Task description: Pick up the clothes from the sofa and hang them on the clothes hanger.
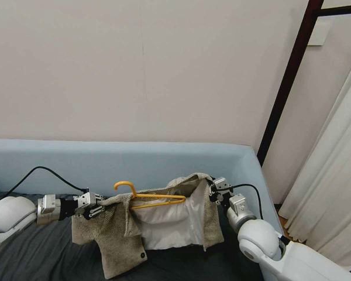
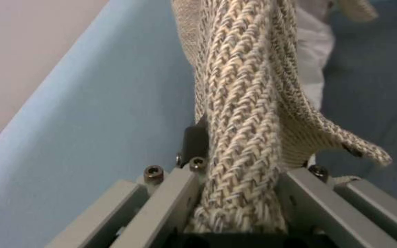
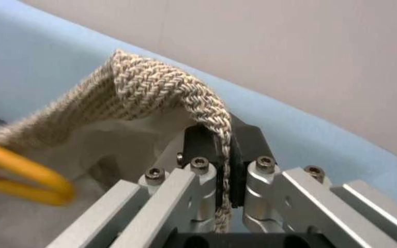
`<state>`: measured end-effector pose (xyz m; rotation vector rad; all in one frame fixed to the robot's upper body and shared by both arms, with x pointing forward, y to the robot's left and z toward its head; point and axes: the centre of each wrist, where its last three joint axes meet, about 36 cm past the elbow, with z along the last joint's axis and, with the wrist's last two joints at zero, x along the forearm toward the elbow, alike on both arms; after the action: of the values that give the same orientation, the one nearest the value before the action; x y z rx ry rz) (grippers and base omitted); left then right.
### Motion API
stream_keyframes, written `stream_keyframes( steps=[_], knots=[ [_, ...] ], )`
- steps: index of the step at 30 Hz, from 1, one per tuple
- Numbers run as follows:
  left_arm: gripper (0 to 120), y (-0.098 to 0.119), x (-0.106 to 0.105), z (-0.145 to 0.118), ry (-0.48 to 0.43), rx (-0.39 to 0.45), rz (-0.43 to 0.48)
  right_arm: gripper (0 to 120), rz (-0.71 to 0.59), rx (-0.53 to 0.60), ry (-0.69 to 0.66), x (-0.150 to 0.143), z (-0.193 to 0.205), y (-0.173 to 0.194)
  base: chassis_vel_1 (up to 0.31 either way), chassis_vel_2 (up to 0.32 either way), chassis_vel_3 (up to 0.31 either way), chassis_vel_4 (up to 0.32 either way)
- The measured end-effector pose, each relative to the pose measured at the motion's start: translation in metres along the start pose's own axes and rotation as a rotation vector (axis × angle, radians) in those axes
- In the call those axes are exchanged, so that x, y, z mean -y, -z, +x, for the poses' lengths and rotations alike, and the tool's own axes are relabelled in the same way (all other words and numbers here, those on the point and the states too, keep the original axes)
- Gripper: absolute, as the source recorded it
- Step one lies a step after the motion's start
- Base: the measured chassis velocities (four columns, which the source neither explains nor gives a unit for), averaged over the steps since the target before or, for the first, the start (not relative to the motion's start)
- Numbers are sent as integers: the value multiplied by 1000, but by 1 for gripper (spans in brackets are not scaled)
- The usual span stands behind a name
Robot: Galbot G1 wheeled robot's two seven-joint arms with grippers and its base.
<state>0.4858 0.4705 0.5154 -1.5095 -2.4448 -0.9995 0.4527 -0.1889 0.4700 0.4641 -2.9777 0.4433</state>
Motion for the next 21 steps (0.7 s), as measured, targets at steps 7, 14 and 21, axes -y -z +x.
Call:
stream_keyframes(
  steps=[7, 14, 21],
  knots=[
    [2, 5, -2, -30, 88, -27, 39, 0, 6, 75, 53, 0, 26, 28, 0, 0, 0, 0],
    [2, 15, -4, -84, 62, 4, 83, 0, -7, 85, 57, 14, 42, 48, 0, 0, 0, 0],
    [2, 52, -38, -164, 65, 30, 57, 0, 2, 92, 46, 21, 77, 51, 0, 0, 0, 0]
  ],
)
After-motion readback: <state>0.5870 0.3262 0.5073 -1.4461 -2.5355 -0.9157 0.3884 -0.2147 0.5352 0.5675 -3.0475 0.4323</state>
